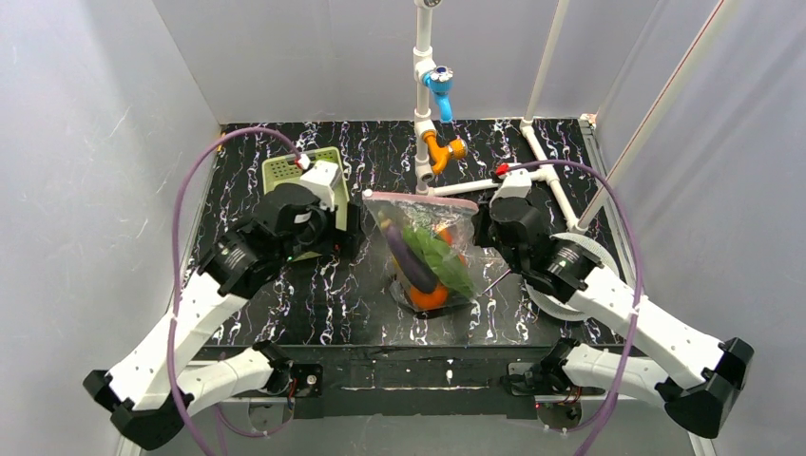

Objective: Place the food in the zip-top bag and seal the zipper
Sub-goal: Place the zipper food storage bag at the center of the board.

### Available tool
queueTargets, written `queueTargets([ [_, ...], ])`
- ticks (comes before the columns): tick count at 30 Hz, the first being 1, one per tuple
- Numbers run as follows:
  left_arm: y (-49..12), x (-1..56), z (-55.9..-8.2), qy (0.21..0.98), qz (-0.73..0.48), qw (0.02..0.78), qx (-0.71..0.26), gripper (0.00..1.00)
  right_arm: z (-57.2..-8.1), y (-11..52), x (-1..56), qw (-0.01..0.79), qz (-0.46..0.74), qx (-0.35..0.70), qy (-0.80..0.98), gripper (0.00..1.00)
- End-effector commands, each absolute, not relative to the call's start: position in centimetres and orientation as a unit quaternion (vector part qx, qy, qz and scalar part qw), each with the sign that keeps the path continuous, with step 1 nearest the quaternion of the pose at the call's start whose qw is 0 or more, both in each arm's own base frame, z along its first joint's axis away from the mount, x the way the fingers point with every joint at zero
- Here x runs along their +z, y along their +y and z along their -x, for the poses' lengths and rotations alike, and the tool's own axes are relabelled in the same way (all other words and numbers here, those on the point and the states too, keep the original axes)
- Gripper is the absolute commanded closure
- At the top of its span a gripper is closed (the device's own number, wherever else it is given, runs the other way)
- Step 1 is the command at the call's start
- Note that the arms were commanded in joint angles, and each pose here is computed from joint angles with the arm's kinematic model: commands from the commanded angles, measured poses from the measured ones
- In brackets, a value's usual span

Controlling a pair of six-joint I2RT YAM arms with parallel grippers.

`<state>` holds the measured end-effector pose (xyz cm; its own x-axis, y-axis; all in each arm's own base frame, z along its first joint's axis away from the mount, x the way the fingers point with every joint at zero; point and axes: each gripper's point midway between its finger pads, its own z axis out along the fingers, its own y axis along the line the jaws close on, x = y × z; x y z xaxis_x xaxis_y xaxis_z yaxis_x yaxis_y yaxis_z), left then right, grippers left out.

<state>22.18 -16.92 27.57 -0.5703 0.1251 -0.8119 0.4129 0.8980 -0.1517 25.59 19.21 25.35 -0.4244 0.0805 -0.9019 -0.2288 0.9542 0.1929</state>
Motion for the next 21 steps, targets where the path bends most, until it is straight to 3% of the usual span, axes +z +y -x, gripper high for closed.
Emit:
queueTargets([
  [1, -13.7, 31.6, -20.7, 0.843, -0.113, 0.501, -0.162, 0.10, -26.9, 18.2, 23.3, 0.517, 0.012, 0.129, 0.846, 0.99],
  [10, -9.3, 32.3, -17.1, 0.828, -0.059, 0.533, -0.163, 0.07, -29.0, 14.7, 19.2, 0.480, -0.032, 0.079, 0.873, 0.99],
  [21, -9.2, 31.0, -16.2, 0.837, -0.052, 0.515, -0.176, 0.07, -28.2, 10.8, 13.6, 0.400, -0.097, 0.027, 0.911, 0.99],
])
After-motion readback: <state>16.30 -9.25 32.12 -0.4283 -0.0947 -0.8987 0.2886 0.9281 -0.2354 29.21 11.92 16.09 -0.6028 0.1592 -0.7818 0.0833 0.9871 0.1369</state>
